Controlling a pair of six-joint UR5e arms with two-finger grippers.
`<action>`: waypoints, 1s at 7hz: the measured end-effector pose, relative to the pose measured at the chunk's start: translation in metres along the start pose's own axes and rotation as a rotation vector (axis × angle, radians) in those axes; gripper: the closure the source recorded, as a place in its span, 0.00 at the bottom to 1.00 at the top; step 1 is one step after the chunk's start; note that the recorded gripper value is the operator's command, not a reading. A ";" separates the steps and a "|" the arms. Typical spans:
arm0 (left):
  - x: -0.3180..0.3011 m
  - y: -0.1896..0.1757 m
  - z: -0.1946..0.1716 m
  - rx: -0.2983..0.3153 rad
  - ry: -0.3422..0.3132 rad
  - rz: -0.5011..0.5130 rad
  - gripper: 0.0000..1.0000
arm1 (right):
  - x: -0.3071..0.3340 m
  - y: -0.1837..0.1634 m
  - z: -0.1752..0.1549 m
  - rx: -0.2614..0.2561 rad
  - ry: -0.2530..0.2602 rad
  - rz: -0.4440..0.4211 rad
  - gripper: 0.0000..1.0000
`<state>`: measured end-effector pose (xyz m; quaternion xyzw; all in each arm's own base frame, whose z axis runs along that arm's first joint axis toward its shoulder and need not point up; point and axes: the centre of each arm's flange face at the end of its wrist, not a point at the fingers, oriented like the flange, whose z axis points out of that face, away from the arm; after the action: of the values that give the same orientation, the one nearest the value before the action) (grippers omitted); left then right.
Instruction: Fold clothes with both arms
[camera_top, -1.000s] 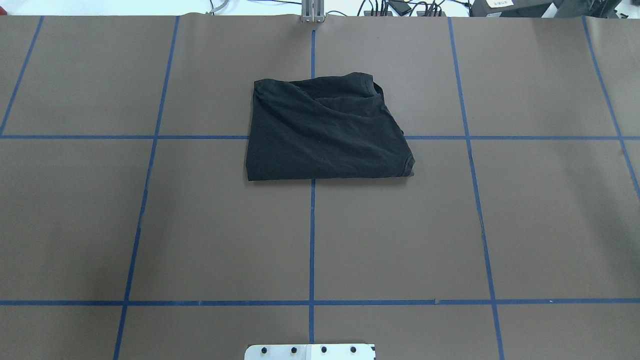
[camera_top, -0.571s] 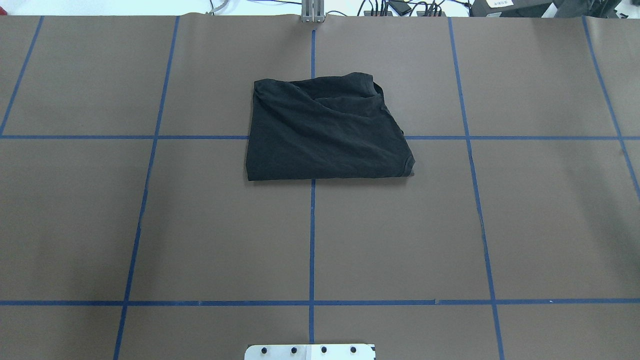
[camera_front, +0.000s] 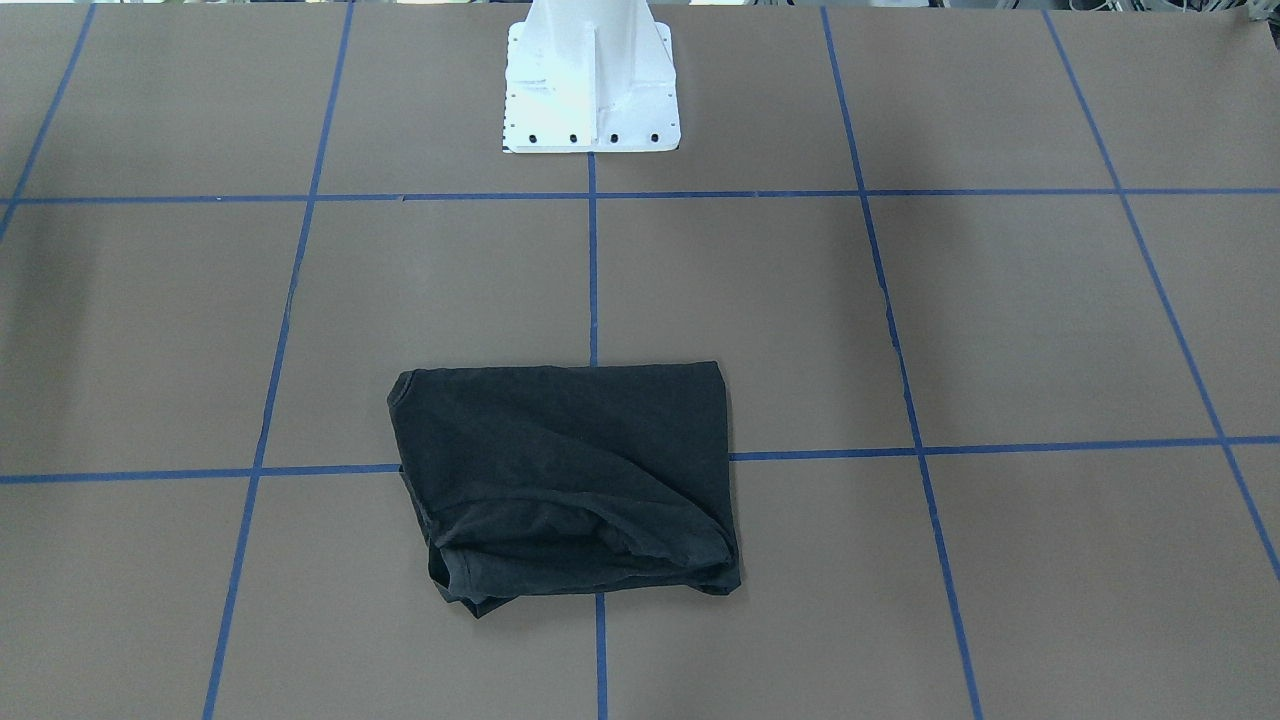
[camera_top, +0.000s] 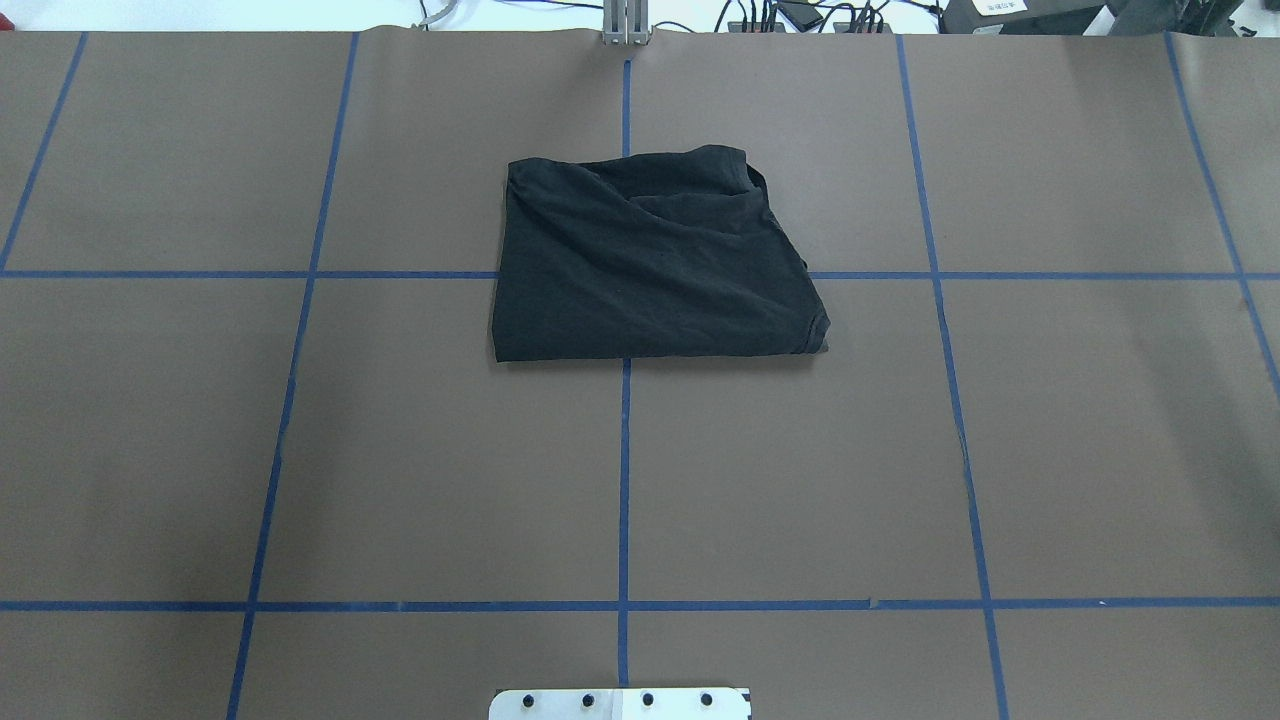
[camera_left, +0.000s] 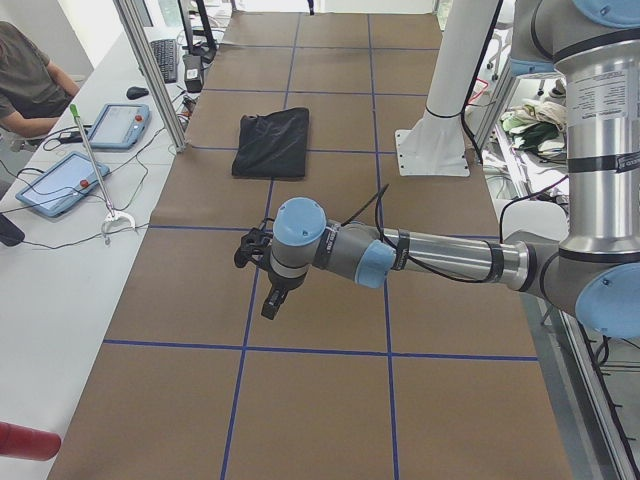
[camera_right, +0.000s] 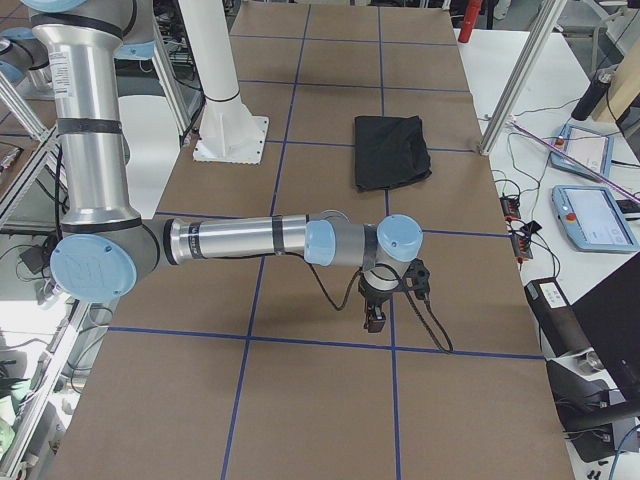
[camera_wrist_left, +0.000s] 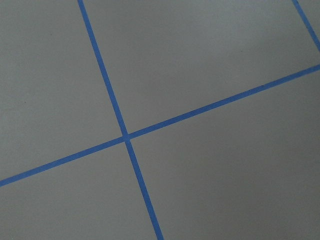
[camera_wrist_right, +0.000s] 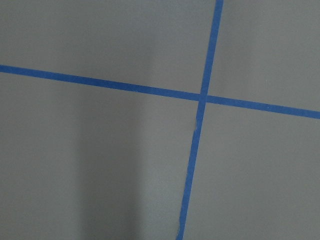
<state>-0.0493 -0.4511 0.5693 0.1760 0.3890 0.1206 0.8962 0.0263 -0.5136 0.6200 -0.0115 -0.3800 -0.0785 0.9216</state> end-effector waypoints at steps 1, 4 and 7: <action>0.001 -0.001 -0.001 0.002 0.000 0.001 0.00 | -0.001 0.000 0.000 0.000 -0.011 0.004 0.00; 0.003 -0.001 -0.002 0.008 0.006 0.009 0.00 | -0.007 0.001 -0.004 0.012 -0.034 -0.004 0.00; 0.010 -0.005 -0.010 0.025 0.000 0.025 0.00 | -0.014 0.005 -0.006 0.020 -0.079 -0.008 0.00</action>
<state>-0.0496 -0.4504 0.5546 0.1919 0.3883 0.1269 0.8923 0.0213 -0.5071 0.6062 -0.0038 -0.4167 -0.0779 0.9057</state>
